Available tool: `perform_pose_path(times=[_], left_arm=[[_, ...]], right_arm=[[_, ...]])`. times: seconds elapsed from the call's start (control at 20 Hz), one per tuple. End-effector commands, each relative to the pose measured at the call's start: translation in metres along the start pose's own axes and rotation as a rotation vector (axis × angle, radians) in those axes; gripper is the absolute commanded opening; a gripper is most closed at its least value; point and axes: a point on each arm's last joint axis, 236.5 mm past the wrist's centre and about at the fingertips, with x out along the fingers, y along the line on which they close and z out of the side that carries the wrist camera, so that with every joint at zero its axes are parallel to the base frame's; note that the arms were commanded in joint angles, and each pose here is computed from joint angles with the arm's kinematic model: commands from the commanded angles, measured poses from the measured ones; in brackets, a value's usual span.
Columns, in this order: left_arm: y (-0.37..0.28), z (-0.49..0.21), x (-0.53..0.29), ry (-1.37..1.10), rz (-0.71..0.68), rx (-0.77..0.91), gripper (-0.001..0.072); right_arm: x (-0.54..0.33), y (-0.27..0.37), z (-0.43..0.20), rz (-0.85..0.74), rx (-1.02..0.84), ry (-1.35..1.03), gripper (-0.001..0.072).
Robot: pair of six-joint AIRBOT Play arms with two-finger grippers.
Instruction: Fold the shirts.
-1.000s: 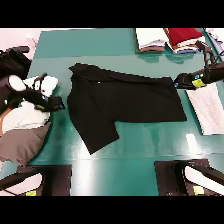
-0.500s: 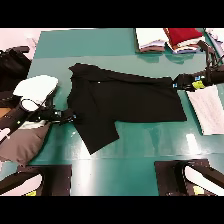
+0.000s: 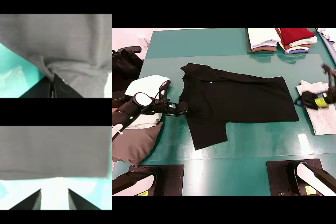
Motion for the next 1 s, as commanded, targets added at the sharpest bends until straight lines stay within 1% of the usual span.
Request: perform_pose_path(times=[0.0,0.05,0.15,0.25,0.35,0.5,0.65,0.7,0.75,0.8,0.95], left_arm=[[-0.009,0.005,-0.006,0.005,-0.013,0.045,0.0025],[-0.009,0.005,-0.006,0.006,-0.012,0.045,0.0025],[-0.009,0.003,-0.006,0.01,-0.014,0.045,0.0026],[-0.009,0.004,-0.006,0.01,-0.013,0.045,0.0025],[-0.009,0.003,-0.006,0.01,-0.014,0.044,0.0025],[-0.01,0.003,-0.006,0.012,-0.017,0.042,0.0025],[-0.011,0.003,-0.006,0.012,-0.019,0.04,0.0025],[-0.011,0.004,-0.007,0.009,-0.019,0.04,0.0025],[-0.011,0.005,-0.007,0.005,-0.02,0.041,0.0025],[-0.014,0.008,-0.011,-0.014,-0.021,0.049,0.0024],[-0.035,0.04,-0.064,-0.205,-0.012,0.109,0.0024]], right_arm=[[0.025,-0.078,-0.048,-0.062,0.284,0.041,0.0417],[0.033,-0.088,-0.053,-0.046,0.355,0.03,0.0451],[0.05,-0.094,-0.054,0.016,0.453,0.006,0.045],[0.065,-0.084,-0.041,0.104,0.463,-0.023,0.0449],[0.081,-0.077,-0.025,0.14,0.476,-0.041,0.0448],[0.107,-0.066,-0.003,0.137,0.447,-0.074,0.0446],[0.118,-0.042,0.018,0.125,0.327,-0.076,0.0427],[0.119,-0.031,0.025,0.121,0.268,-0.065,0.0363],[0.119,-0.022,0.03,0.112,0.21,-0.057,0.0138],[0.117,-0.011,0.037,0.107,0.15,-0.054,0.0017],[0.081,0.025,0.065,0.118,0.006,-0.131,0.0017]])
